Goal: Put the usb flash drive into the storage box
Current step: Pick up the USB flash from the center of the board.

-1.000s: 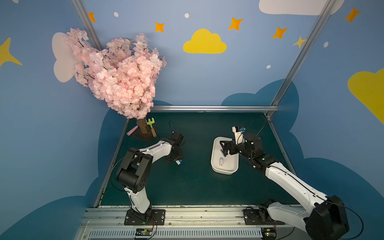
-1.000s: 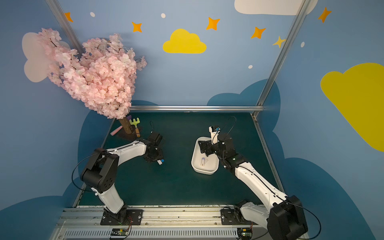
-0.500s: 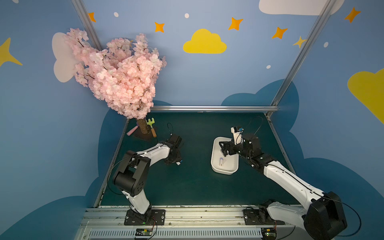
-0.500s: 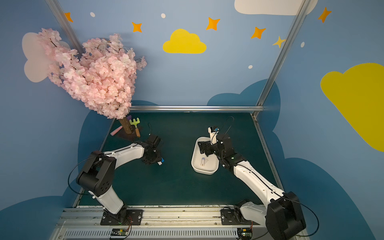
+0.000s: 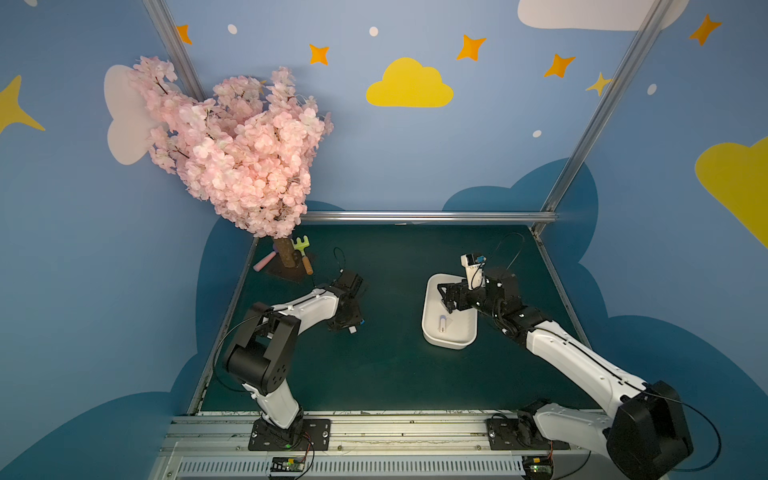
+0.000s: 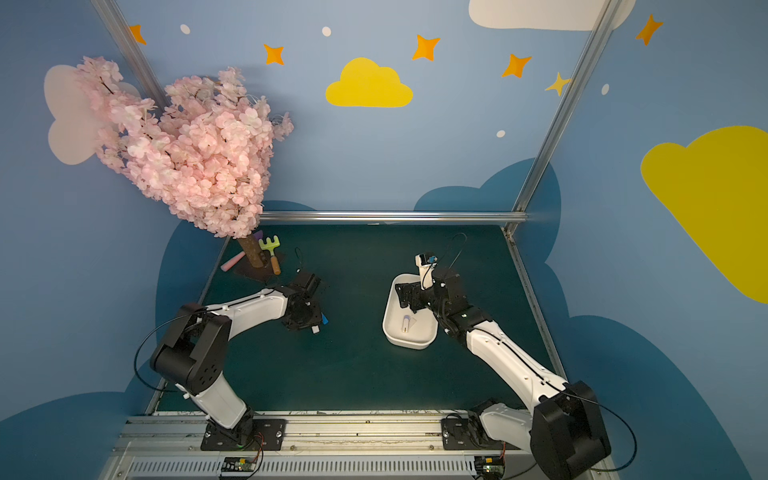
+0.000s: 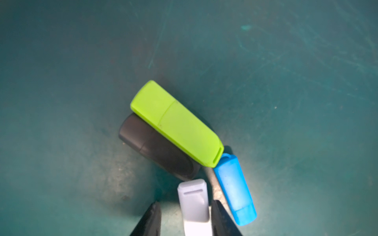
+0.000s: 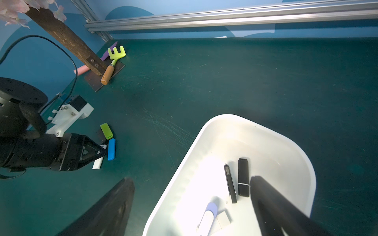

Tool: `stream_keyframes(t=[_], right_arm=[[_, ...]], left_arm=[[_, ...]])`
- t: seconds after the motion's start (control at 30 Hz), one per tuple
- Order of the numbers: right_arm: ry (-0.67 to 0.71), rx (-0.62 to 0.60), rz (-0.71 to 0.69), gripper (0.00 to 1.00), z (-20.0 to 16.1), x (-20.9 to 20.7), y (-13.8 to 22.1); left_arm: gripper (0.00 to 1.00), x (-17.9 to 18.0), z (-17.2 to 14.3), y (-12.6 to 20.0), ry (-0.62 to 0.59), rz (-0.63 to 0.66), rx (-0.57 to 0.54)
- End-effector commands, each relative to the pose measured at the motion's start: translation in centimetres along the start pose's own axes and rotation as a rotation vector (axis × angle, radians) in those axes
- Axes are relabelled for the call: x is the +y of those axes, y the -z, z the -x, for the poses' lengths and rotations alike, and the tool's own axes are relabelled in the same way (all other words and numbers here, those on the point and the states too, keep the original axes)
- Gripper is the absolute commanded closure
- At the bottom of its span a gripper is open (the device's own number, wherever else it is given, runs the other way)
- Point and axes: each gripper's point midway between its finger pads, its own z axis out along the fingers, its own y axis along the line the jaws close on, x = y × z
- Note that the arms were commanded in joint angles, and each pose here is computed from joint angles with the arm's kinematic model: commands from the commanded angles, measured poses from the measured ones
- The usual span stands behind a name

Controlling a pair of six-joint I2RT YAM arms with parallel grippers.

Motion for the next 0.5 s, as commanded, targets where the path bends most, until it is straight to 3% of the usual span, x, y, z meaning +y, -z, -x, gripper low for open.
stream_keyframes(t=[0.0,0.27,0.47], right_arm=[[-0.004,-0.029,0.024,0.08,1.3,0.7,0.2],[-0.006,-0.030,0.029,0.08,1.4,0.8,0.2],[-0.006,-0.030,0.023,0.08,1.4,0.7,0.2]], left_arm=[[0.65,1.2,-1.3,-1.2,-0.023,0.048,0.062],[0.72,1.8,-1.9,-1.8,-0.056,0.105,0.101],[0.80,0.9,-1.5,-0.7,-0.061,0.073,0.074]])
